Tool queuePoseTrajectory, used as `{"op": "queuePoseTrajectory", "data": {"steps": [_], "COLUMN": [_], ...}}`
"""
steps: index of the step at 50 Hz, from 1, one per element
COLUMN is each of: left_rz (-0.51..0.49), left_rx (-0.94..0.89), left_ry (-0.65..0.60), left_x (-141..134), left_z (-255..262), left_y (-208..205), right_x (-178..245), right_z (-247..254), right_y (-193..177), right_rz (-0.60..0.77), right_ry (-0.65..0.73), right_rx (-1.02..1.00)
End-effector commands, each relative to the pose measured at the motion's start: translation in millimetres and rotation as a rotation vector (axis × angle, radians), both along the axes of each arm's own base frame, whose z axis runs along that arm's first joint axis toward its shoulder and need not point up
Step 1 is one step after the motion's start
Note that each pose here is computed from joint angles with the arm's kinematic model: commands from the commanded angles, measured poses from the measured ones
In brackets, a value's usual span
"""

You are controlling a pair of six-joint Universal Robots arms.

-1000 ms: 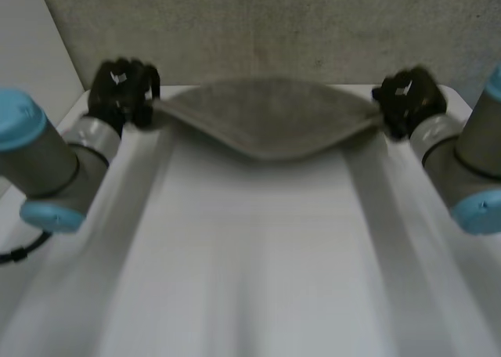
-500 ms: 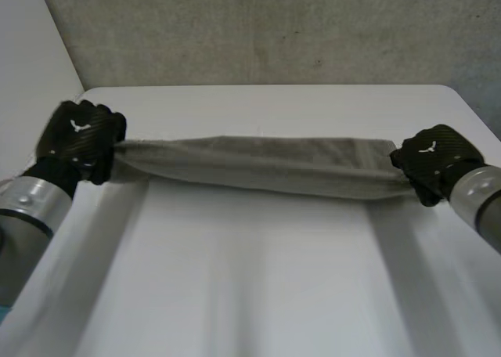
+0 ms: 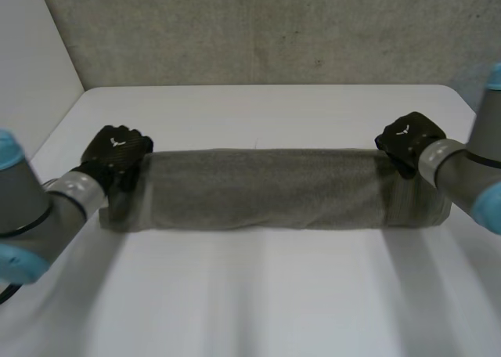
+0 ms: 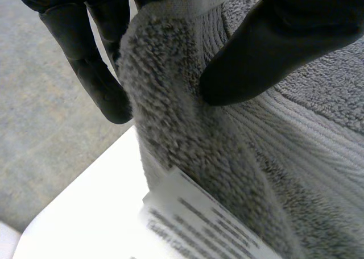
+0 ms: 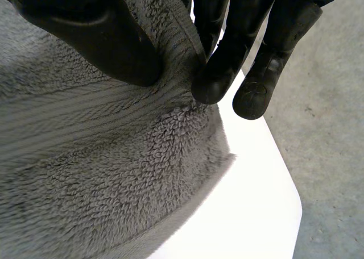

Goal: Fold the towel.

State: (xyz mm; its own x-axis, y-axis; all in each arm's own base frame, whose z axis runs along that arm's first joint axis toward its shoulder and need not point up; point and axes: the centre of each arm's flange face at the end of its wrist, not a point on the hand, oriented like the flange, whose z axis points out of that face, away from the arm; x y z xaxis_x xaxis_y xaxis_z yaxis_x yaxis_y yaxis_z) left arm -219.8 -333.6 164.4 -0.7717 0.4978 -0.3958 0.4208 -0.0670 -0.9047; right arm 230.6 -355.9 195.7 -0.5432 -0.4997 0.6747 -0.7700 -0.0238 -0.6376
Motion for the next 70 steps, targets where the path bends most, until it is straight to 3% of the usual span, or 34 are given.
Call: {"op": "queuePoseTrajectory", "data": {"steps": [1,14,24,31,40,45,51,57,61,70], "left_rz": [0.001,-0.010,0.131,0.164,0.176,0.176,0.186,0.190,0.191,0.195], "left_rx": [-0.055,-0.018,-0.030,-0.061,-0.076,-0.039,-0.001,0.034,0.046,0.062], "left_ry": [-0.025,-0.041,-0.044,-0.038,-0.026,0.016,0.169,0.299,0.321,0.317], "left_x": [-20.8,-47.5,-35.7,-26.9,-12.0,-8.3,-5.6,-7.2,-7.3,-5.7], "left_z": [-13.0,-33.2,-20.4,8.9,42.0,46.2,47.1,40.4,37.0,30.1], "left_y": [-40.2,-74.1,-78.9,-67.8,-34.1,-12.5,9.1,16.5,18.4,20.5], "right_x": [13.6,38.6,42.0,27.3,6.6,-10.9,-25.2,-35.9,-40.7,-48.4], "right_z": [-26.6,-43.8,-32.4,20.4,37.2,21.7,-1.7,-28.0,-61.3,-84.4], "right_y": [-47.7,-84.8,-91.0,-58.3,1.5,36.7,43.5,34.1,18.8,1.0], "right_rz": [-0.051,-0.042,-0.090,-0.139,-0.150,-0.179,-0.192,-0.180,-0.193,-0.220], "right_ry": [0.008,-0.021,-0.109,-0.272,-0.260,-0.233,-0.221,-0.240,-0.237,-0.231], "right_rx": [-0.051,-0.198,-0.284,-0.240,-0.159,-0.076,0.004,0.019,0.041,0.061]}}
